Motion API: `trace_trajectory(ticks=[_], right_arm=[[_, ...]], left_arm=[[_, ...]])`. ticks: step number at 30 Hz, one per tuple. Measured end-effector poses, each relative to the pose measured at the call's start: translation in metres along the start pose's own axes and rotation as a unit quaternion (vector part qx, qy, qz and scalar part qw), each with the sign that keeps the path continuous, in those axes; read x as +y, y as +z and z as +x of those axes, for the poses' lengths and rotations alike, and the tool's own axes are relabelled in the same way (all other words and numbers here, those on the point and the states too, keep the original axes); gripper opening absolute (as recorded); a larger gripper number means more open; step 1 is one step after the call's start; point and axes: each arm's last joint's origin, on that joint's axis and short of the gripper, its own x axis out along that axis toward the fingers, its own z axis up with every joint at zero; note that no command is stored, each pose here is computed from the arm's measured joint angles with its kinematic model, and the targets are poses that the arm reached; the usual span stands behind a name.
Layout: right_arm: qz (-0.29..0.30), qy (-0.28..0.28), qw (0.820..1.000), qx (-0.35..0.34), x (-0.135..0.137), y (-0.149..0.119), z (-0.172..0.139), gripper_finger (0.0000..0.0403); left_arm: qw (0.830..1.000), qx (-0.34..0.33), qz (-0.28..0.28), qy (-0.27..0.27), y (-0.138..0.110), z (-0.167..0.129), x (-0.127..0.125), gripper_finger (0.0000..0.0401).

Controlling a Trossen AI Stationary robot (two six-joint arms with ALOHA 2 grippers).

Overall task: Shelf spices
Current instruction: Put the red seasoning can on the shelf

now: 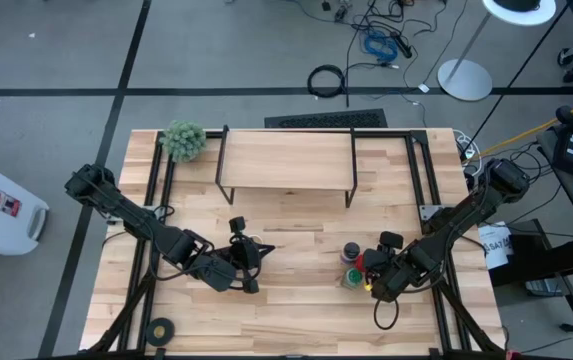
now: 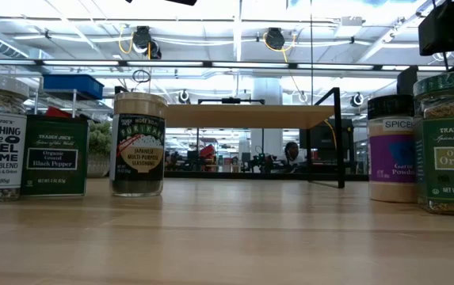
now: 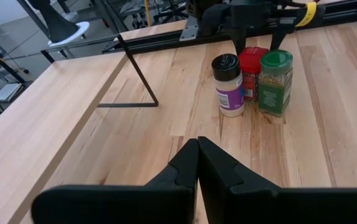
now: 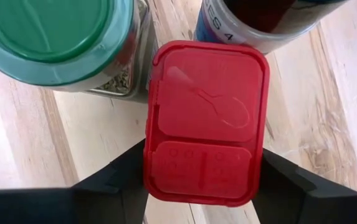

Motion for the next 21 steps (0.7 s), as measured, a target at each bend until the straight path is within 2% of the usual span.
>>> trace_trajectory(ticks=[10, 21], right_arm=[[0.025, -0.004, 1.0, 0.016, -0.003, -0.002, -0.002, 0.0212], [0.067, 0.024, 0.997, 0.003, -0.016, -0.003, -0.027, 0.0212]], left_arm=[[1.0, 0.001, 0.001, 0.0, 0.0, 0.0, 0.0, 0.0015], [1.0, 0.001, 0.001, 0.0, 0.0, 0.0, 0.0, 0.0015]])
